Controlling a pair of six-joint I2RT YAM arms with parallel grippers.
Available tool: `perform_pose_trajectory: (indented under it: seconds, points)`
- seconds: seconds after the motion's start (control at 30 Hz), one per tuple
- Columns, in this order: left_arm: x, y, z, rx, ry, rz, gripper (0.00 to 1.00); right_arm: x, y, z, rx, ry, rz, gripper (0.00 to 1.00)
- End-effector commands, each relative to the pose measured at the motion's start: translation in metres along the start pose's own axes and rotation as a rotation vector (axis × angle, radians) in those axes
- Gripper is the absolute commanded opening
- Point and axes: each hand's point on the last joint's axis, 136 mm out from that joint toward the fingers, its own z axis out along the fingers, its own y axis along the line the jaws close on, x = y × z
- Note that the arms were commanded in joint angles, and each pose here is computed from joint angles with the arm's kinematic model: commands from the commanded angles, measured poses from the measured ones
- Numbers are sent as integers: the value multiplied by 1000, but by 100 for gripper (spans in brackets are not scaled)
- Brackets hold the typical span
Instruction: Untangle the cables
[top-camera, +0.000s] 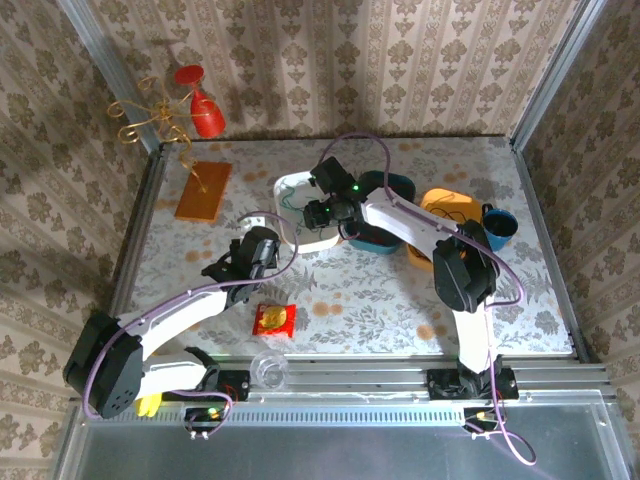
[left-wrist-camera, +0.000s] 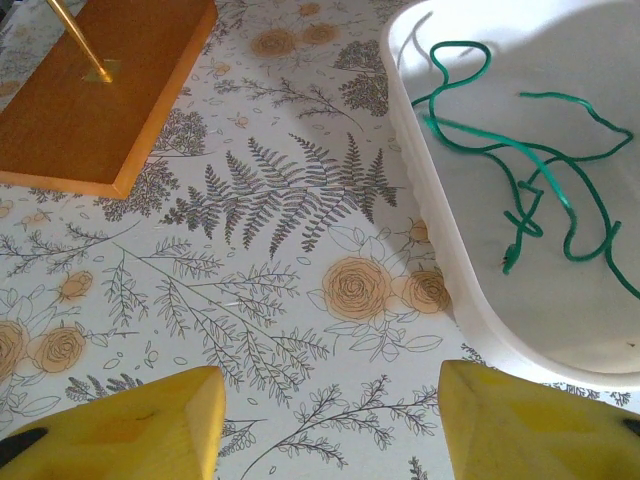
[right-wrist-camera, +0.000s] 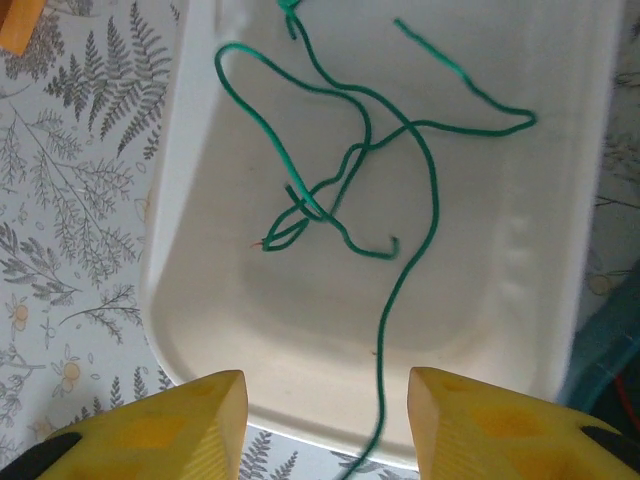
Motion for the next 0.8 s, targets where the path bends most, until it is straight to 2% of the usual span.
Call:
perform_pose_trajectory:
  seconds: [0.0, 0.1, 0.17, 0.2, 0.23, 0.27, 0.33, 0.37, 0.43, 0.53, 0.63, 0.7, 0.77]
  points:
    - [-9, 2, -1, -24, -16, -4, 59, -14, -13, -41, 56, -128, 13, 48]
    - [-7, 10, 3, -58, -15, 10, 60, -10, -37, -70, 141, -250, 35, 48]
    - [-10, 27, 5, -130, -25, 31, 65, -2, -72, -102, 259, -370, 68, 52]
    - [-13, 39, 5, -176, -28, 29, 73, 1, -88, -117, 315, -430, 86, 55]
    - [-15, 54, 5, -229, -28, 23, 97, 9, -109, -132, 385, -491, 98, 57]
    - [-18, 69, 5, -276, -30, 8, 100, 16, -128, -152, 445, -564, 110, 61]
    - [-20, 99, 5, -362, -26, -11, 100, 31, -161, -173, 543, -660, 111, 78]
    - [-19, 114, 4, -422, -27, -9, 100, 41, -178, -180, 601, -696, 103, 100]
    - [-18, 149, -1, -552, -13, -52, 100, 59, -208, -188, 709, -733, 108, 100]
    - [-25, 168, -1, -626, -36, -68, 100, 82, -249, -190, 850, -693, 142, 100]
    - [-37, 170, 6, -652, -78, 34, 100, 97, -274, -175, 925, -652, 164, 100]
    - [-33, 175, 20, -669, -59, 122, 100, 97, -280, -162, 933, -687, 151, 100]
    - [-18, 183, 33, -687, -12, 142, 100, 95, -282, -150, 913, -737, 136, 100]
